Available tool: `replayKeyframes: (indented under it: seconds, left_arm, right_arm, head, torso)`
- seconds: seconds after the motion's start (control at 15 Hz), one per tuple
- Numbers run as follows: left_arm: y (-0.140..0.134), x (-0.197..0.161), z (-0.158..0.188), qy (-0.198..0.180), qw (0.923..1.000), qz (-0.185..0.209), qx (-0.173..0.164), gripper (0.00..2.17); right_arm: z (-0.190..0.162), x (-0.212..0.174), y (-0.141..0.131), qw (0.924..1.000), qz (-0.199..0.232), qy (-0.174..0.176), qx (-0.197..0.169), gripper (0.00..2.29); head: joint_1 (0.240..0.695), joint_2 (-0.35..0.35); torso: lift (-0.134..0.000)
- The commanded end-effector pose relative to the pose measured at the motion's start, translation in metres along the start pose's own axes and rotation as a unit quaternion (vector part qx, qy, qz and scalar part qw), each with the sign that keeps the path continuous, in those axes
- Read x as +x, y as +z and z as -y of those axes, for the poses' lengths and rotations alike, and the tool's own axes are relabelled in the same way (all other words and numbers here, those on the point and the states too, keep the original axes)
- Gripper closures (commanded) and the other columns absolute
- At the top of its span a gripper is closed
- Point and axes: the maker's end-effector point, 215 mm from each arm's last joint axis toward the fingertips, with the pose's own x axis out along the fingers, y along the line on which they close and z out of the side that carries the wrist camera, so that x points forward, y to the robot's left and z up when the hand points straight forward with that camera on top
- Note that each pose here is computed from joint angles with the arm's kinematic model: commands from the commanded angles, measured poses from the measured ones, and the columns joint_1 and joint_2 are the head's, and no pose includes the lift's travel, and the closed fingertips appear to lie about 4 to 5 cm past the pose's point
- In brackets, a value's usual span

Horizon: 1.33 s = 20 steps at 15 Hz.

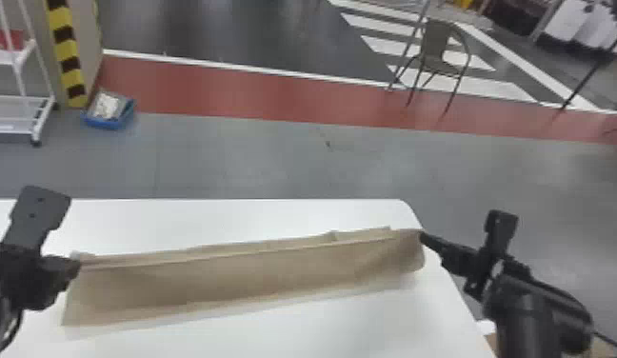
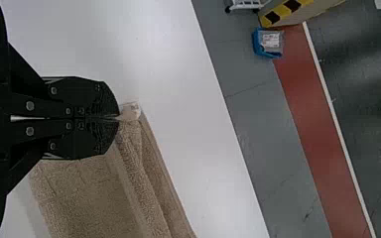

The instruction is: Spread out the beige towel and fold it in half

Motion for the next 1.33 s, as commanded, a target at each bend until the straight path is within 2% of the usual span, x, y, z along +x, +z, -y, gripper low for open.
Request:
replayKeyframes:
  seconds: [0.0,0.13,0.2,0.33,0.4,0.47,0.53,0.6,0.8,0.93,1.07,1.27]
  left_arm:
    - [0.009,0.004,0.0,-0.001,1.0,0.009,0.0,1.37]
    - [0.011,0.008,-0.002,0.001,1.0,0.009,0.002,1.37]
    - [0.014,0.011,-0.003,0.003,0.9999,0.015,0.003,1.33]
    - [0.017,0.015,-0.004,0.004,0.9998,0.018,0.006,1.14]
    - [0.018,0.017,-0.006,0.007,0.9998,0.016,0.009,0.46]
    - [0.016,0.02,-0.009,0.016,0.9997,0.012,0.014,0.12]
    - [0.014,0.021,-0.012,0.024,0.9995,0.009,0.021,0.1]
    - [0.015,0.023,-0.013,0.025,0.9994,0.011,0.023,0.11]
    - [0.015,0.024,-0.02,0.036,0.9989,0.012,0.028,0.11]
    - [0.015,0.024,-0.021,0.037,0.9989,0.015,0.026,0.1]
    - [0.005,0.018,-0.016,0.032,0.9992,0.016,0.02,0.1]
    - [0.002,0.012,-0.01,-0.002,0.9992,0.039,-0.011,0.1]
  right_arm:
    - [-0.017,0.009,0.002,0.9999,0.0,0.006,-0.015,1.49]
    - [-0.026,0.016,0.001,0.9997,0.001,0.0,-0.026,1.49]
    - [-0.03,0.018,0.0,0.9996,0.002,-0.003,-0.03,1.39]
    - [-0.037,0.024,-0.003,0.9988,-0.005,-0.008,-0.049,1.31]
    - [-0.032,0.027,-0.003,0.9977,-0.008,-0.035,-0.057,0.75]
    - [-0.027,0.03,-0.009,0.9953,-0.02,-0.065,-0.068,0.16]
    - [-0.014,0.029,-0.015,0.9911,-0.037,-0.102,-0.077,0.01]
    - [0.0,0.027,-0.02,0.9868,-0.05,-0.136,-0.072,0.02]
    - [0.028,0.028,-0.03,0.9824,-0.071,-0.163,-0.057,0.04]
    - [0.03,0.029,-0.022,0.9838,-0.052,-0.161,-0.06,0.04]
    - [0.024,0.027,-0.025,0.9859,-0.046,-0.15,-0.059,0.05]
    - [0.016,0.015,-0.024,0.9906,-0.025,-0.124,-0.053,0.05]
  head:
    - [0.695,-0.35]
    - [0.695,-0.343]
    - [0.695,-0.338]
    - [0.695,-0.327]
    - [0.695,-0.321]
    - [0.695,-0.316]
    - [0.695,-0.318]
    - [0.695,-0.32]
    - [0.695,-0.338]
    - [0.695,-0.345]
    - [0.695,-0.349]
    - [0.695,-0.35]
  torso:
    - [0.0]
    - [0.0]
    - [0.0]
    - [0.0]
    - [0.0]
    - [0.0]
    - [0.0]
    - [0.0]
    - [0.0]
    - [0.0]
    - [0.0]
    - [0.0]
